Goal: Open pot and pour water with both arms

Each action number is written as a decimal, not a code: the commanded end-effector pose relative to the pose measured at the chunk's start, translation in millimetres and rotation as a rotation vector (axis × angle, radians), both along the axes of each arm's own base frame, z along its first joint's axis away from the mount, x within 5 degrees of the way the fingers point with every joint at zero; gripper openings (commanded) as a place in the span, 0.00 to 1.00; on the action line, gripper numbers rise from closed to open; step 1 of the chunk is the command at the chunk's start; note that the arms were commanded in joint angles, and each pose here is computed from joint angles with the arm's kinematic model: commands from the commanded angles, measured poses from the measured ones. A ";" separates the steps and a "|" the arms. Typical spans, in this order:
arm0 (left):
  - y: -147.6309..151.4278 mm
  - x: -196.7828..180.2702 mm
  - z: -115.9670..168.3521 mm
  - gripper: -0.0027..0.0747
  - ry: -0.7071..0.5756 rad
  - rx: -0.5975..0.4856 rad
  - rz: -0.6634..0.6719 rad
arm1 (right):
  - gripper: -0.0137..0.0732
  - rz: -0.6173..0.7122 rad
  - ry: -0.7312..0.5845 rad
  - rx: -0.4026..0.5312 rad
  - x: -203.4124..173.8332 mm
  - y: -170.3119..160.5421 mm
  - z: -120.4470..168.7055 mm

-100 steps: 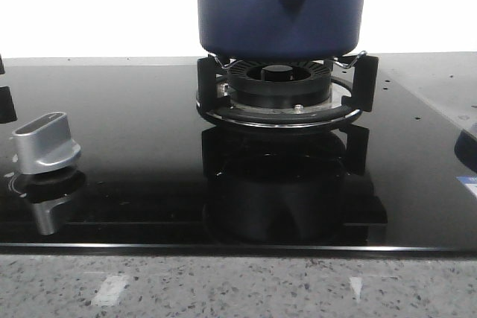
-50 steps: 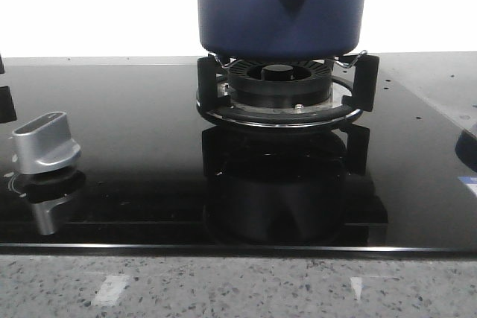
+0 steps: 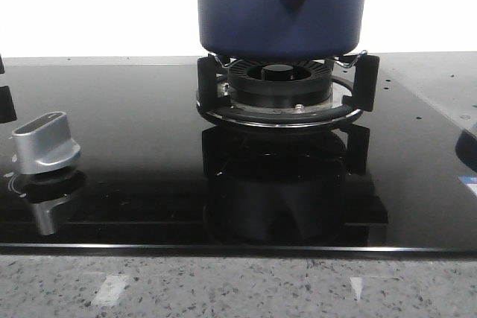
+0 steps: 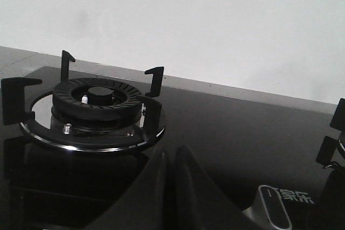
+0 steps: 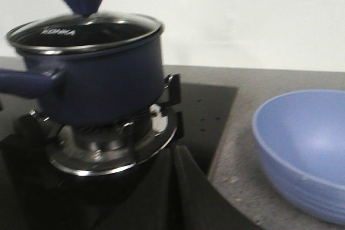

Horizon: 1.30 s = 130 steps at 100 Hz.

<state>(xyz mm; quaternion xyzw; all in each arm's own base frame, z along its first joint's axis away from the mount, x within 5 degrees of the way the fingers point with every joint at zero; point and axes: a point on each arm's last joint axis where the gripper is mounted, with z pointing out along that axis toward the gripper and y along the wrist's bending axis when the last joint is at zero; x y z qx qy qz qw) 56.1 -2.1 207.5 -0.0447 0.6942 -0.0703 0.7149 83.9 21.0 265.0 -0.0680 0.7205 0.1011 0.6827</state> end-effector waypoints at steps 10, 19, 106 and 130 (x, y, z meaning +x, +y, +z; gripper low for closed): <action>0.3 -1.1 -2.6 0.01 -0.066 -0.025 -0.001 | 0.10 -0.163 -0.100 0.052 1.9 -14.7 4.4; 0.3 -1.1 -2.6 0.01 -0.066 -0.025 -0.001 | 0.10 -0.163 -0.173 0.030 -1.0 -15.1 4.5; 0.3 -1.1 -2.6 0.01 -0.066 -0.025 -0.001 | 0.10 -0.237 -0.033 0.034 -28.1 -20.9 -70.9; 0.3 -1.1 -2.6 0.01 -0.066 -0.025 -0.001 | 0.10 -0.237 -0.033 0.034 -28.1 -20.9 -70.9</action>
